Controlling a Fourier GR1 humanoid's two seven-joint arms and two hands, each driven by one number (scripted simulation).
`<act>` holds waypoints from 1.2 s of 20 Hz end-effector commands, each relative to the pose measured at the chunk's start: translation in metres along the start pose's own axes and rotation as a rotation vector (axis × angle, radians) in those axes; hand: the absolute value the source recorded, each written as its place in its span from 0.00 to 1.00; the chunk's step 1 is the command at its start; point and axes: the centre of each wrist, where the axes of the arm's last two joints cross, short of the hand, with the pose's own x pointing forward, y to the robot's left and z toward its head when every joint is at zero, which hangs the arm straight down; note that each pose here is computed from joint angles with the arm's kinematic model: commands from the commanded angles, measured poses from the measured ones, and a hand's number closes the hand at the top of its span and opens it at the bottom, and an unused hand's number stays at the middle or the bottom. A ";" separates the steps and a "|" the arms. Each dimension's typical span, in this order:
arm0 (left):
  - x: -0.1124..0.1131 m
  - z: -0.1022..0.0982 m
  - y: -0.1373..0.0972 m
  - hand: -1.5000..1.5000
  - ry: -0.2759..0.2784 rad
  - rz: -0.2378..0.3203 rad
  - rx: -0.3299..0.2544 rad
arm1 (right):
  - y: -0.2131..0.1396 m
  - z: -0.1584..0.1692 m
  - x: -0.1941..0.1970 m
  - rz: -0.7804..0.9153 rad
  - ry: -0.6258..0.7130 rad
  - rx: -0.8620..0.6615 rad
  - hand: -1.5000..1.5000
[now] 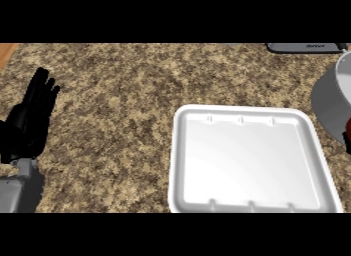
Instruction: Pick the bell pepper from the tray and place it in the pot
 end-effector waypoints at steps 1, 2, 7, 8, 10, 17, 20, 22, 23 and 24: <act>0.019 -0.004 -0.026 0.50 0.004 -0.001 -0.005 | -0.015 -0.028 -0.031 -0.016 0.032 -0.015 1.00; 0.000 0.001 0.008 0.50 0.001 0.004 -0.009 | -0.029 -0.035 -0.030 -0.042 0.050 -0.012 1.00; 0.001 -0.001 0.008 0.50 0.003 0.005 -0.001 | -0.005 -0.068 -0.088 -0.122 0.089 -0.044 1.00; 0.008 -0.017 0.001 0.50 0.001 0.002 -0.016 | 0.019 -0.067 -0.089 -0.178 0.078 -0.041 1.00; 0.003 -0.007 -0.004 0.50 -0.009 -0.005 -0.008 | 0.002 -0.076 -0.111 0.045 0.053 -0.066 1.00; 0.004 0.003 0.006 0.50 0.014 0.009 -0.043 | 0.016 -0.092 -0.148 0.416 0.090 -0.119 1.00; 0.000 0.009 -0.012 0.50 -0.021 -0.008 -0.048 | 0.010 -0.114 -0.180 0.360 0.120 -0.132 1.00; -0.003 0.006 -0.004 0.50 -0.009 0.003 -0.027 | 0.040 -0.114 -0.185 0.392 0.110 -0.077 1.00; 0.007 -0.012 -0.020 0.50 0.001 0.002 -0.039 | 0.040 -0.126 -0.183 0.384 0.118 -0.062 1.00; 0.009 0.001 0.009 0.50 -0.012 0.022 -0.033 | 0.043 -0.124 -0.190 0.314 0.160 -0.044 1.00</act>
